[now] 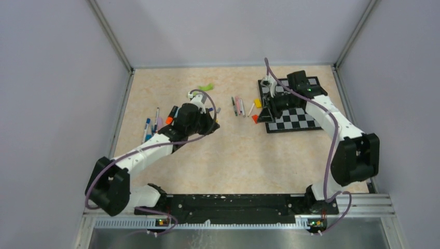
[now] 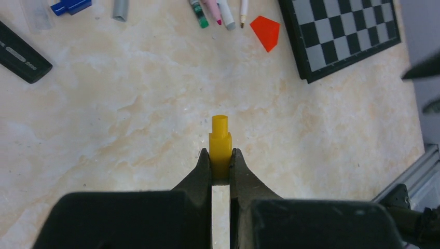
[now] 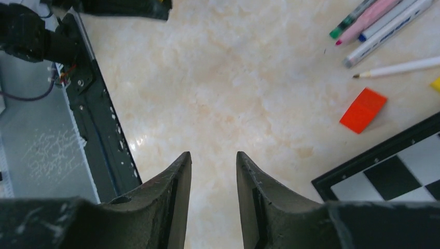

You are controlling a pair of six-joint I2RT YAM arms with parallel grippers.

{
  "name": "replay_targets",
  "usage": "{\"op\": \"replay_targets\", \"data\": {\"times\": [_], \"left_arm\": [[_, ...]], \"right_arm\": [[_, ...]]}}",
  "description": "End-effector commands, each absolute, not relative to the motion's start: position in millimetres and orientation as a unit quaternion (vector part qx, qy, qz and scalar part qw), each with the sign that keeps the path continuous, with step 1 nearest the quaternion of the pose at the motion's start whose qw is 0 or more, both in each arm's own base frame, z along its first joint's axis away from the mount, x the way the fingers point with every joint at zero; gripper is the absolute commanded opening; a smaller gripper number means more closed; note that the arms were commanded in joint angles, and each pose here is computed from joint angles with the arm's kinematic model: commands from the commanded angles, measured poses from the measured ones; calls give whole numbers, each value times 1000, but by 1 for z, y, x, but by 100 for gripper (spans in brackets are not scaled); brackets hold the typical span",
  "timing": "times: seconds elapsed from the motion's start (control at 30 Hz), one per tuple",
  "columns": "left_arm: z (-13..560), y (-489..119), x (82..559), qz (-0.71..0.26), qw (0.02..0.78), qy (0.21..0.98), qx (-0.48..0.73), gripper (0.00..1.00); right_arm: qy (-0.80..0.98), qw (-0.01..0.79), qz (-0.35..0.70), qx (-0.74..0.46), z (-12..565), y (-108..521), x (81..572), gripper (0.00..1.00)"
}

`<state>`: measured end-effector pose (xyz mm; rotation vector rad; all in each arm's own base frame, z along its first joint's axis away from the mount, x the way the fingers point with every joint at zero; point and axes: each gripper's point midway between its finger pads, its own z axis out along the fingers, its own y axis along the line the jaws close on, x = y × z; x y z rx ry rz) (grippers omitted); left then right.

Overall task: Open the pen caps
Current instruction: Place the pen cap at the center of the board.

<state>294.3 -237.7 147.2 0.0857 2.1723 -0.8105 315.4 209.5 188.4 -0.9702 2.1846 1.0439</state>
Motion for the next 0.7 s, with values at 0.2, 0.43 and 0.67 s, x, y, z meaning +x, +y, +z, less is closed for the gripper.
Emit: {"op": "replay_targets", "data": {"times": [0.2, 0.43, 0.67], "left_arm": [[106, -256, 366, -210, 330, 920, 36, 5], [67, -272, 404, -165, 292, 939, 74, 8], [50, -274, 431, -119, 282, 949, 78, 20]], "right_arm": [[732, 446, 401, -323, 209, 156, 275, 34], [723, 474, 401, -303, 197, 141, 268, 33], [720, 477, 408, -295, 192, 135, 266, 33]]}}
